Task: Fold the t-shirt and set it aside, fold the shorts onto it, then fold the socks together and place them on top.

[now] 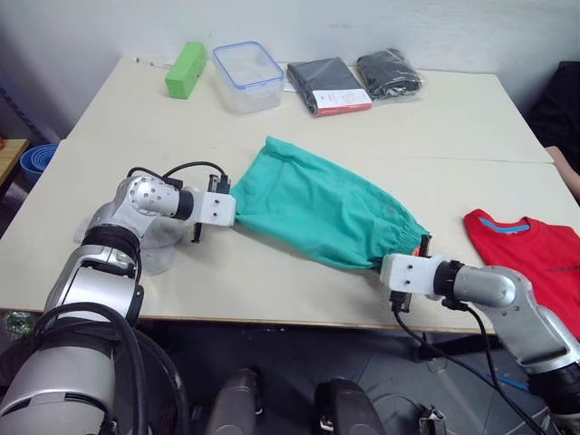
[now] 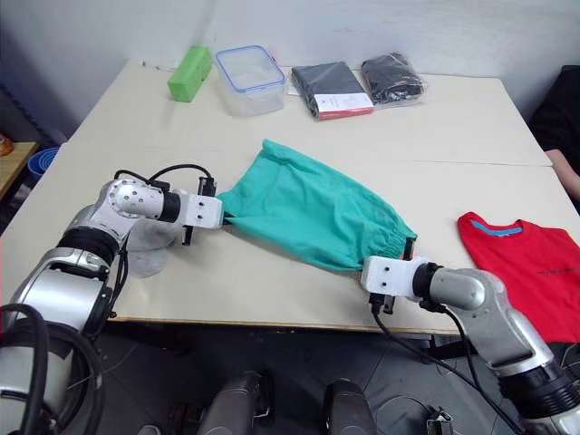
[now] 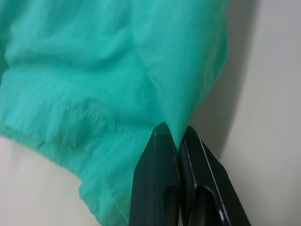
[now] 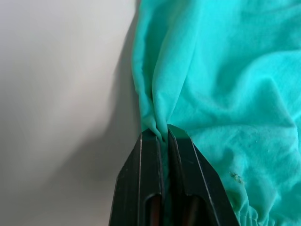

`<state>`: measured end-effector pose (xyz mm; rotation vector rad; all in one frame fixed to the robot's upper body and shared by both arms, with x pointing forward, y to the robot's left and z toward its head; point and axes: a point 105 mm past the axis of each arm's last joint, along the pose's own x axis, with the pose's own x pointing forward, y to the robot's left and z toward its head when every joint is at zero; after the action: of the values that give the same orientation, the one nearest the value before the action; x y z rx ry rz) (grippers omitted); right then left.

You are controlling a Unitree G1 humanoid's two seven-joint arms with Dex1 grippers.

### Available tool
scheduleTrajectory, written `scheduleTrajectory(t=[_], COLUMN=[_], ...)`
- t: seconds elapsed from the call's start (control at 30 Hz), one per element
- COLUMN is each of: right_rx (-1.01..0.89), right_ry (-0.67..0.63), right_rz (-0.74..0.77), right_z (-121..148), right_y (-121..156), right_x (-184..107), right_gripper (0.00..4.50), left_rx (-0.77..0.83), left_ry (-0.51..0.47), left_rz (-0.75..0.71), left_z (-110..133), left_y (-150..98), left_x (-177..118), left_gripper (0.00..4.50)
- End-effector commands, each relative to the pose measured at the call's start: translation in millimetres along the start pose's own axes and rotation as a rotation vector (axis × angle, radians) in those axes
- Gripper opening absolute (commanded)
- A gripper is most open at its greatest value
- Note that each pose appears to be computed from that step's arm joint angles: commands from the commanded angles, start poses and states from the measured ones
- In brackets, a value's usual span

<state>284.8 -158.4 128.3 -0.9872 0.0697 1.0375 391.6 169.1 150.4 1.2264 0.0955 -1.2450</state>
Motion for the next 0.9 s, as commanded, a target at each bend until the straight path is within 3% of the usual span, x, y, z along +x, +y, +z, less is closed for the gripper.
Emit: scheduleTrajectory(t=[0.03, 0.2, 0.33, 0.73, 0.83, 0.9], right_rx=[-0.055, -0.17, -0.246, -0.303, -0.255, -0.219], right_ry=[-0.093, -0.098, -0.063, -0.021, -0.027, -0.037], right_rz=[0.091, 0.265, 0.286, 0.265, 0.246, 0.229], right_z=[18, 7, -13, -34, -32, -29], right_y=[1, 22, 20, 3, 3, 3], right_x=[-17, -37, -42, -41, -43, -46], right_gripper=[0.0, 0.0, 0.0, 0.0, 0.79, 1.55], left_rx=[-0.014, -0.123, -0.174, -0.23, -0.289, -0.34], left_ry=[-0.085, -0.15, -0.144, -0.037, -0.057, -0.085], left_rz=[-0.068, -0.289, -0.302, -0.186, -0.175, -0.178], left_z=[13, 43, 61, 52, 50, 52], left_y=[-6, -67, -97, -104, -102, -101], left_x=[-21, -54, -49, -35, -39, -43], left_gripper=[0.03, 0.03, 0.03, 0.03, 0.61, 1.31])
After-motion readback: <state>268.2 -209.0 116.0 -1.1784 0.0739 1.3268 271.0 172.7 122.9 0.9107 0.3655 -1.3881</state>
